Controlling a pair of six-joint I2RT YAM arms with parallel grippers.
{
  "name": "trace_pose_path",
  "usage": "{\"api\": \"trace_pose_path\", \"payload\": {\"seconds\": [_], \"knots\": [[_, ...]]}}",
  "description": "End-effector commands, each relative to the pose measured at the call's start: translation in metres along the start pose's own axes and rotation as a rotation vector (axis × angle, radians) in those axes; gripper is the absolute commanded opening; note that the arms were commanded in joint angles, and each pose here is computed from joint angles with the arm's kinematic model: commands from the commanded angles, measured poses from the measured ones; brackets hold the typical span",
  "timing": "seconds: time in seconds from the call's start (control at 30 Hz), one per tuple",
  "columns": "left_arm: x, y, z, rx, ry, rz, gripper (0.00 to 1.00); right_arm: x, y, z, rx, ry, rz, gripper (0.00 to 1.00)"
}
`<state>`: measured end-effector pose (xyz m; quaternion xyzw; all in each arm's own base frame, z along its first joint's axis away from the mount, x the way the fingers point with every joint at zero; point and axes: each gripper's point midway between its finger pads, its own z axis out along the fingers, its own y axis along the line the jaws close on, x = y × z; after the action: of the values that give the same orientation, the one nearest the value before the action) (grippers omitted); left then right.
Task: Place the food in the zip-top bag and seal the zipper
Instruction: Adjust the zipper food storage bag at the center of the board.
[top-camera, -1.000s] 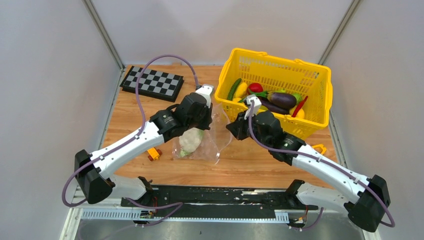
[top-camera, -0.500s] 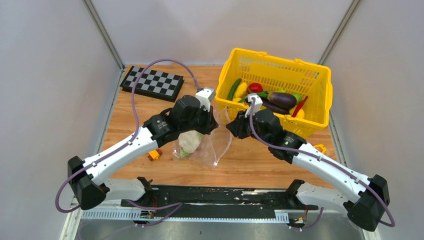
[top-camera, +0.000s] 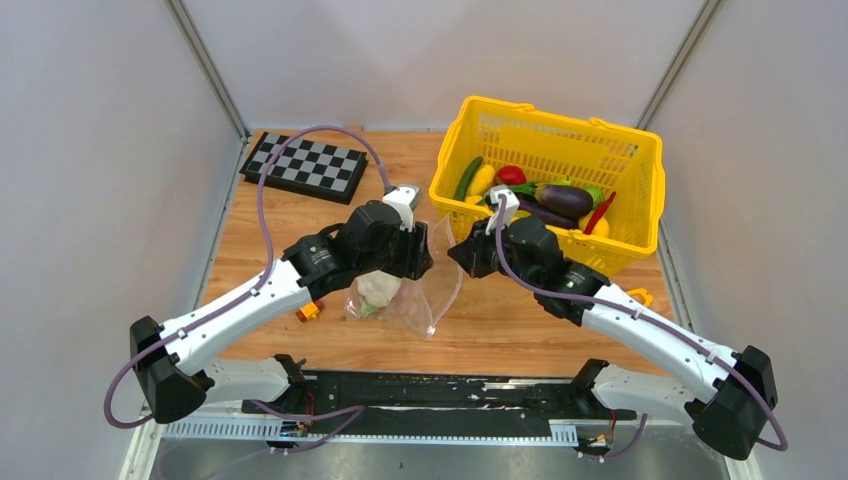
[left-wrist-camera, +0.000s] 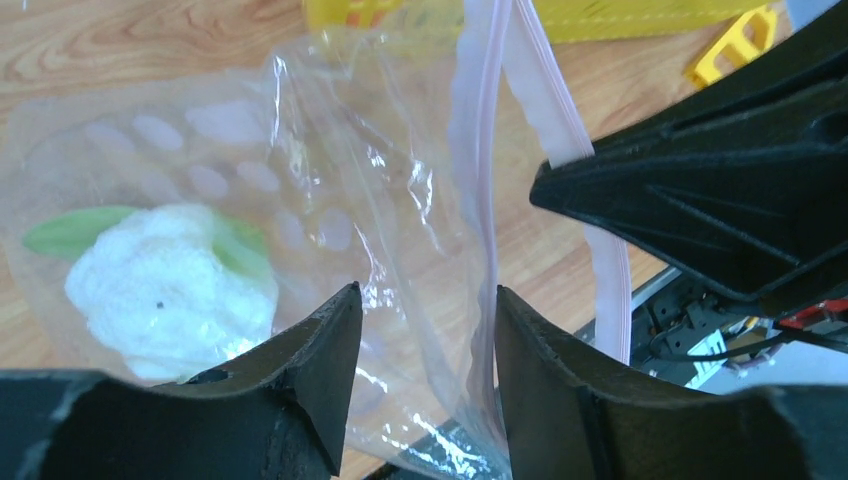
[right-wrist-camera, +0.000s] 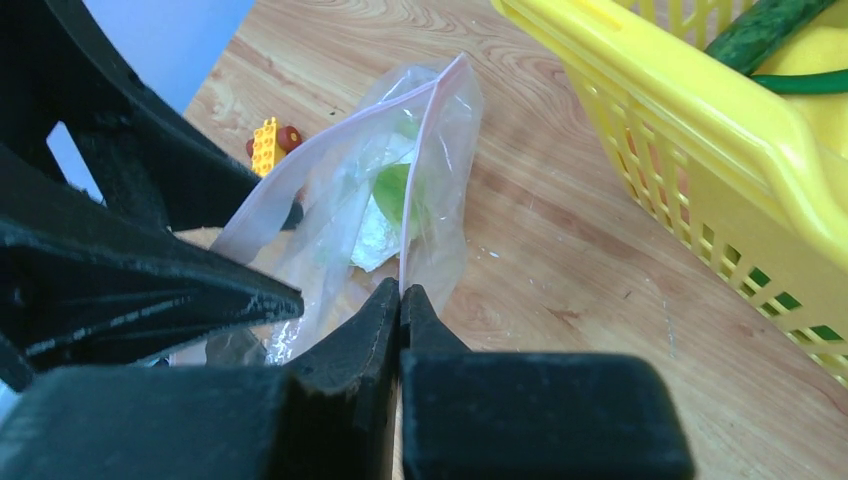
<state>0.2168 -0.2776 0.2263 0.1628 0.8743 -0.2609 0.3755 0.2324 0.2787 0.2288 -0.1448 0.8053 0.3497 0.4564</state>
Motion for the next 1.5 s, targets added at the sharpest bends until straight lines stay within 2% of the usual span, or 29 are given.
{"api": "trace_pose_path", "payload": {"seconds": [0.0, 0.13, 0.3, 0.4, 0.53, 0.67, 0.8, 1.0, 1.13, 1.23, 1.33, 1.47], "knots": [[-0.003, -0.003, -0.020, -0.057, -0.005, -0.002, 0.59, -0.014, 0.013, 0.006, -0.057, -0.049, 0.025, 0.00], [0.014, 0.002, -0.028, -0.138, 0.025, -0.001, 0.56, -0.011, 0.017, 0.010, -0.078, -0.029, 0.024, 0.00], [0.015, 0.003, -0.026, -0.147, -0.003, -0.036, 0.32, -0.009, 0.023, 0.011, -0.109, -0.013, 0.018, 0.00], [0.014, 0.005, -0.026, -0.166, -0.001, -0.039, 0.14, -0.013, 0.025, 0.006, -0.116, -0.021, 0.009, 0.00], [0.006, 0.010, -0.035, -0.177, -0.050, -0.040, 0.00, -0.026, 0.037, 0.000, -0.176, -0.054, -0.027, 0.00], [-0.023, 0.028, -0.059, -0.275, -0.169, -0.019, 0.00, -0.046, 0.073, 0.005, -0.337, -0.025, -0.094, 0.00], [-0.050, 0.060, -0.104, -0.445, -0.246, 0.025, 0.00, -0.069, 0.109, 0.022, -0.482, -0.003, -0.124, 0.00], [-0.085, 0.088, -0.172, -0.582, -0.370, 0.026, 0.00, -0.107, 0.164, 0.044, -0.707, 0.020, -0.051, 0.00], [-0.098, 0.102, -0.207, -0.653, -0.423, 0.024, 0.00, -0.125, 0.186, 0.053, -0.806, 0.020, -0.013, 0.00], [-0.099, 0.101, -0.212, -0.646, -0.420, 0.049, 0.00, -0.124, 0.183, 0.062, -0.791, 0.023, -0.008, 0.00], [-0.096, 0.093, -0.198, -0.599, -0.400, 0.061, 0.00, -0.112, 0.165, 0.070, -0.708, 0.037, -0.013, 0.00], [-0.083, 0.082, -0.156, -0.539, -0.340, 0.090, 0.00, -0.081, 0.109, 0.083, -0.458, 0.053, -0.056, 0.00]]}}
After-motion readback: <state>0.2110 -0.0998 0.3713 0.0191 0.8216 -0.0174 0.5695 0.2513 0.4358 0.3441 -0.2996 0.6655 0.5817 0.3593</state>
